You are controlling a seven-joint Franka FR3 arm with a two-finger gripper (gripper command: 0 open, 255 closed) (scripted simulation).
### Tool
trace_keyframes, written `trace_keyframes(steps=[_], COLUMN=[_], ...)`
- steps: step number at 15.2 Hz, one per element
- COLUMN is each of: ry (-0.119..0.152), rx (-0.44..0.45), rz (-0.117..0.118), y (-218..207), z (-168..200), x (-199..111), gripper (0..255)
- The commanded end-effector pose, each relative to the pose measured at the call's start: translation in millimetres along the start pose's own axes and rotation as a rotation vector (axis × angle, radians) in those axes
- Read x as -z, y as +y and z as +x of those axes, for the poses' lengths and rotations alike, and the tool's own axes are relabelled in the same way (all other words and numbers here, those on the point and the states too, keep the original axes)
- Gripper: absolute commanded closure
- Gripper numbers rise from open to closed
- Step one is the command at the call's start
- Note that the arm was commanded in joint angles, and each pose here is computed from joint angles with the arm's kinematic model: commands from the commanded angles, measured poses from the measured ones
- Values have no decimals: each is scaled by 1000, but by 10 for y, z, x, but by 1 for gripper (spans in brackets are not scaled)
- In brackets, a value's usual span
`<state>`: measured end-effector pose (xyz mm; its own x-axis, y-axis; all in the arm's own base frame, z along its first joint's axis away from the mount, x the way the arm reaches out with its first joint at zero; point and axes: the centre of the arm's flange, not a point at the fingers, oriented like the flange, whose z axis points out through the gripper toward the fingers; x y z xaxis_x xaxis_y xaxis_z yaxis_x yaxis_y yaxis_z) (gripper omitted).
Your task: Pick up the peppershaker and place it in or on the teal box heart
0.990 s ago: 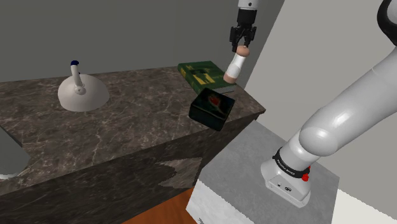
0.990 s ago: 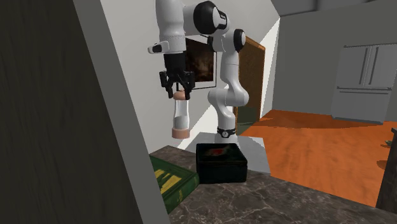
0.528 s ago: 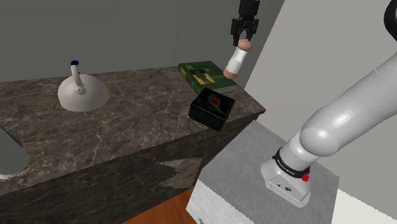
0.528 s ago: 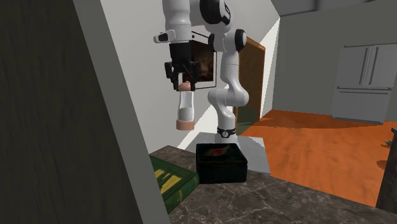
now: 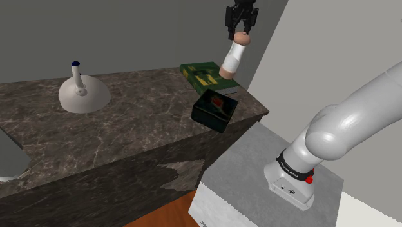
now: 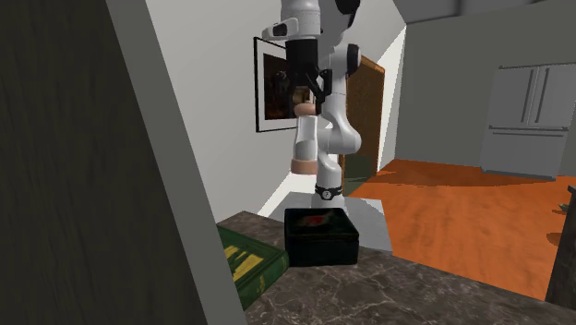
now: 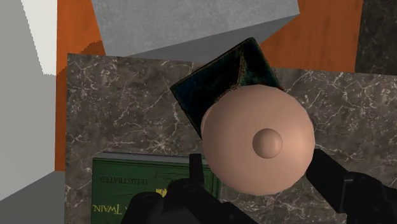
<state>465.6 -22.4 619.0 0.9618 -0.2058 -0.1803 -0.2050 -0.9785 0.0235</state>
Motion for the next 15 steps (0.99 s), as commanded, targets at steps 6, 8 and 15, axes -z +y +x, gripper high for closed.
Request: trace_keyframes(steps=[6, 8, 15], ry=[-1, -1, -1], rx=[-1, -1, -1], rz=[0, 0, 0], y=[-345, -348, -356], z=[-128, -109, -42], x=[-61, -165, -528], gripper=[255, 255, 255])
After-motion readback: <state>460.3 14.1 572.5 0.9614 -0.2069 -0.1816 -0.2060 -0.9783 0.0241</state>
